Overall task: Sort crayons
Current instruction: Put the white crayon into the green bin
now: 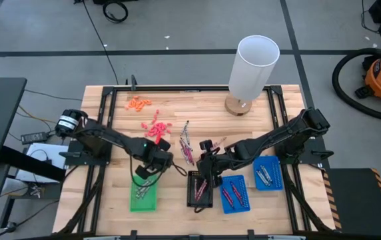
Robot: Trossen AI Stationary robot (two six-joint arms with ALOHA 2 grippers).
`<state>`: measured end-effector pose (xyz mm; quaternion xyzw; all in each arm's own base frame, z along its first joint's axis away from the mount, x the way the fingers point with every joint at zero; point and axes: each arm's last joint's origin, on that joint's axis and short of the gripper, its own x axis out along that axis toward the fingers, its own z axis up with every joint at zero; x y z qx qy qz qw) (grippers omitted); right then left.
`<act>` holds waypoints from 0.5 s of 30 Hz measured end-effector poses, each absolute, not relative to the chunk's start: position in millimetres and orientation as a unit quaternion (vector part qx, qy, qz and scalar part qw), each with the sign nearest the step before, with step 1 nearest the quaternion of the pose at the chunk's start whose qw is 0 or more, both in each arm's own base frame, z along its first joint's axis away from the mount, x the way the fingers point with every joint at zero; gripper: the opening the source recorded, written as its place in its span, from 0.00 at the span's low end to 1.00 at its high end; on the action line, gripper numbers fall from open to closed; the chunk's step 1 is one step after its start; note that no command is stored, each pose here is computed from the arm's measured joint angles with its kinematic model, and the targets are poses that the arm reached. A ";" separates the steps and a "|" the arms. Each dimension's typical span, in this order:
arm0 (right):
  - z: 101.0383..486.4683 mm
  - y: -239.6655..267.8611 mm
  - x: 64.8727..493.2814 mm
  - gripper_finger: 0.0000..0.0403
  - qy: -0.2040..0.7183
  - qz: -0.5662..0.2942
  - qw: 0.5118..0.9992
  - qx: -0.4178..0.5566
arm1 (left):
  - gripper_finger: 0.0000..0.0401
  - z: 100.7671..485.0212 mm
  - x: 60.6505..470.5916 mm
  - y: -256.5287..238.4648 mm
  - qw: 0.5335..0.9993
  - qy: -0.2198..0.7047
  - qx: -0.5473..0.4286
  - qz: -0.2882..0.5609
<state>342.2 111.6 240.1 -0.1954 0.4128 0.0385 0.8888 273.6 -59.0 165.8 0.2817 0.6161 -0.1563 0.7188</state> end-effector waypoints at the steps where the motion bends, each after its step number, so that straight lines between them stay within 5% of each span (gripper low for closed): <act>1: 240.0 112.3 342.0 0.25 0.413 0.039 0.889 -0.195 | 0.29 163.1 273.4 -57.1 0.719 0.613 0.286 -0.159; 15: 240.7 114.0 342.2 0.25 0.409 0.035 0.893 -0.183 | 0.29 150.0 269.1 -54.2 0.721 0.600 0.295 -0.181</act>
